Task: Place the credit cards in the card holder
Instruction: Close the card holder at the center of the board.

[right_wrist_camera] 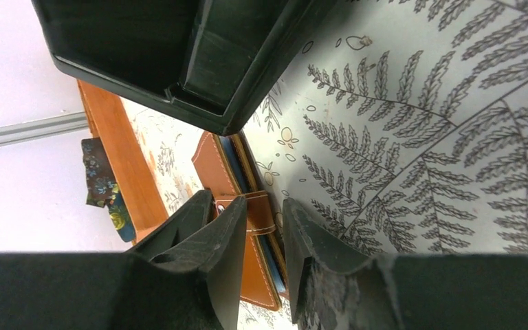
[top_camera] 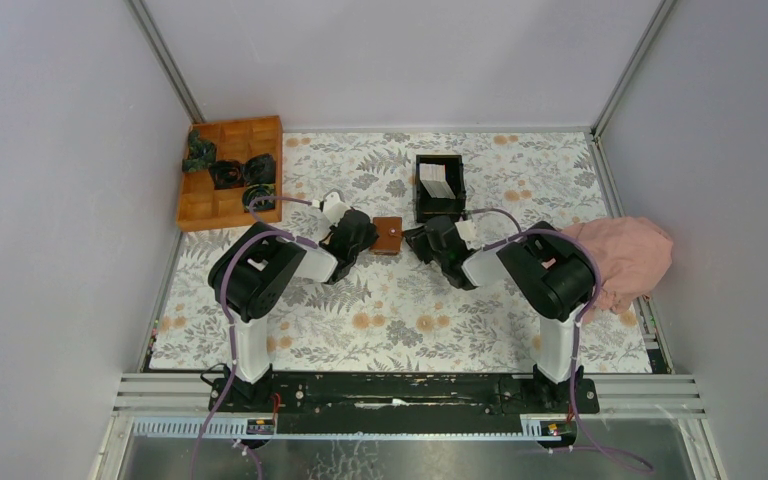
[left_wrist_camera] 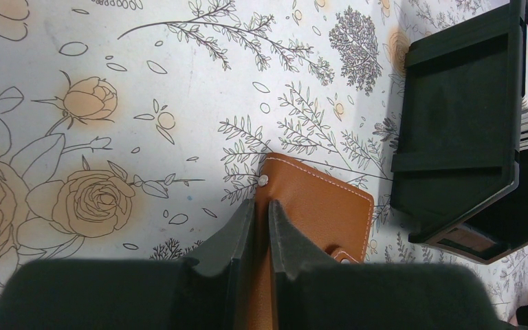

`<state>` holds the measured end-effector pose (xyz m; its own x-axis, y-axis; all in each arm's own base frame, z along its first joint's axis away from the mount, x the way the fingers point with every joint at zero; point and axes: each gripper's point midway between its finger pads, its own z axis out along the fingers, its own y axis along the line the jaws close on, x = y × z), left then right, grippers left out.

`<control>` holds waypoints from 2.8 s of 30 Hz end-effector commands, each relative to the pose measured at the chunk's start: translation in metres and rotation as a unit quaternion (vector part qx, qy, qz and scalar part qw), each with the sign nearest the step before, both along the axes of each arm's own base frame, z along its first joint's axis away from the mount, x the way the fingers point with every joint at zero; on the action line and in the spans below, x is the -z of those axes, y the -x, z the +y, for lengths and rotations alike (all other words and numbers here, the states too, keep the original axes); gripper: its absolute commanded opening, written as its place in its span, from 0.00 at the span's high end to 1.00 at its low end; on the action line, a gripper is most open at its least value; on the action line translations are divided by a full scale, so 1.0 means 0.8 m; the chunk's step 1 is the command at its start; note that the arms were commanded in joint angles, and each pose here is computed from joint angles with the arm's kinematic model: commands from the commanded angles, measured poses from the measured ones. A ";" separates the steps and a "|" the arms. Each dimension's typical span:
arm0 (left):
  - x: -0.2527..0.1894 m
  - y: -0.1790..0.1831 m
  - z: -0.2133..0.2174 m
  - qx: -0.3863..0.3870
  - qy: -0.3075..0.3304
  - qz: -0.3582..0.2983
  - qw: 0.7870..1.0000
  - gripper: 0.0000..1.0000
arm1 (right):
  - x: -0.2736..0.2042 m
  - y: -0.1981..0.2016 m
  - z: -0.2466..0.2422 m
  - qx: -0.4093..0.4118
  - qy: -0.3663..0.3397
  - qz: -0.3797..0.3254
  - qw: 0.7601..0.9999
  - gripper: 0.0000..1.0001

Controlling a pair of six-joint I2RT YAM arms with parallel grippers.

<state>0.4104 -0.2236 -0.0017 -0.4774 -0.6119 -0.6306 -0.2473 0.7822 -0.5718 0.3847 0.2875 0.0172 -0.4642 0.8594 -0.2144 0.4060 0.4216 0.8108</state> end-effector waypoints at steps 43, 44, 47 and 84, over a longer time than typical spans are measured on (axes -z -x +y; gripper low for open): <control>0.170 0.182 0.088 0.066 -0.184 0.294 0.935 1.00 | 0.025 -0.010 0.050 -0.082 0.018 0.009 0.996 0.63; 0.170 0.182 0.088 0.066 -0.184 0.294 0.936 1.00 | 0.026 -0.008 0.050 -0.083 0.019 0.010 0.996 0.63; 0.171 0.182 0.087 0.068 -0.185 0.294 0.935 1.00 | 0.029 -0.007 0.050 -0.087 0.019 0.012 0.996 0.63; 0.171 0.181 0.088 0.065 -0.188 0.296 0.934 1.00 | 0.032 0.013 0.045 -0.125 -0.016 0.000 0.992 0.66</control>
<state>0.4123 -0.2274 -0.0017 -0.4784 -0.5992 -0.6420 -0.2340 0.7916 -0.5645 0.4043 0.3218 0.0186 -0.5822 0.7821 -0.2221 0.2461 0.4299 0.8687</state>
